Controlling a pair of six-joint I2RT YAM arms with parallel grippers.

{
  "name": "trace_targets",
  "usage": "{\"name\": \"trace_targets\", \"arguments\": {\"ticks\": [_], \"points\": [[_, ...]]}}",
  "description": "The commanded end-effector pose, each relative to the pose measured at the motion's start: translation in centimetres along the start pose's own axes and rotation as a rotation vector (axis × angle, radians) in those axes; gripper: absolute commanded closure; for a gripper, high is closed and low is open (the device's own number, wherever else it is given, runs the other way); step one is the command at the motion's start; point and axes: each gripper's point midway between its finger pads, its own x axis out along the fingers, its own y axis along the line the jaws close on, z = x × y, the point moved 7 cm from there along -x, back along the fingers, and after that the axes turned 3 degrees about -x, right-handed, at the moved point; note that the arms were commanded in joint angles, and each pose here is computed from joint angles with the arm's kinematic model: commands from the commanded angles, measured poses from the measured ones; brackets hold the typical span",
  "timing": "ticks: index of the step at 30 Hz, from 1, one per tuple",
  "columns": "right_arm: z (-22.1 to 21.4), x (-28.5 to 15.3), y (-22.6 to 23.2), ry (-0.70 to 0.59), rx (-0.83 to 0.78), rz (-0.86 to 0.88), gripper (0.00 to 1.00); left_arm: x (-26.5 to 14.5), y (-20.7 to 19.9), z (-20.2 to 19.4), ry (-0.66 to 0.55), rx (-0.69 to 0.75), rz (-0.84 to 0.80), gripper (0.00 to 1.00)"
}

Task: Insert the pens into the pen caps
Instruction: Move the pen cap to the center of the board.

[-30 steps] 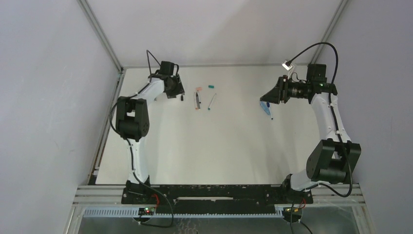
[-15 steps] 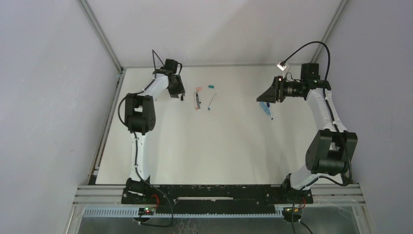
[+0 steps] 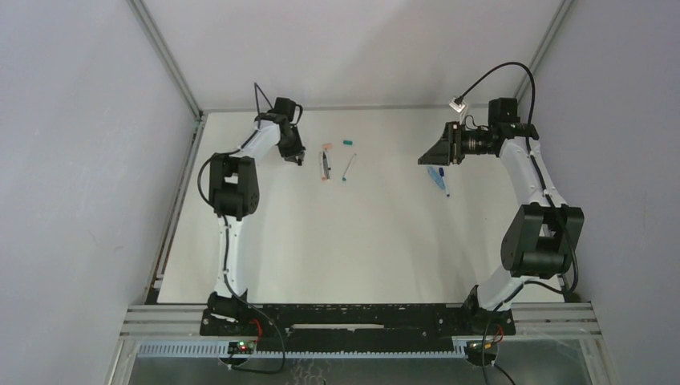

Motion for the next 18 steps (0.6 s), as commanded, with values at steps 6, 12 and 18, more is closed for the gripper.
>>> {"name": "trace_targets", "arguments": {"ticks": [6,12,18], "points": [[0.6,0.3,0.7,0.006,-0.043,0.020,0.50,-0.4,-0.5,0.4,-0.006,0.081,0.024,0.87],[0.3,1.5,0.5,0.038,-0.040,0.029,0.50,-2.1,-0.3,-0.7,-0.018,0.137,0.040,0.92],[0.9,5.1,-0.6,0.094,-0.031,0.000,0.51,-4.2,0.2,-3.7,0.007,0.183,0.016,0.93]]}}
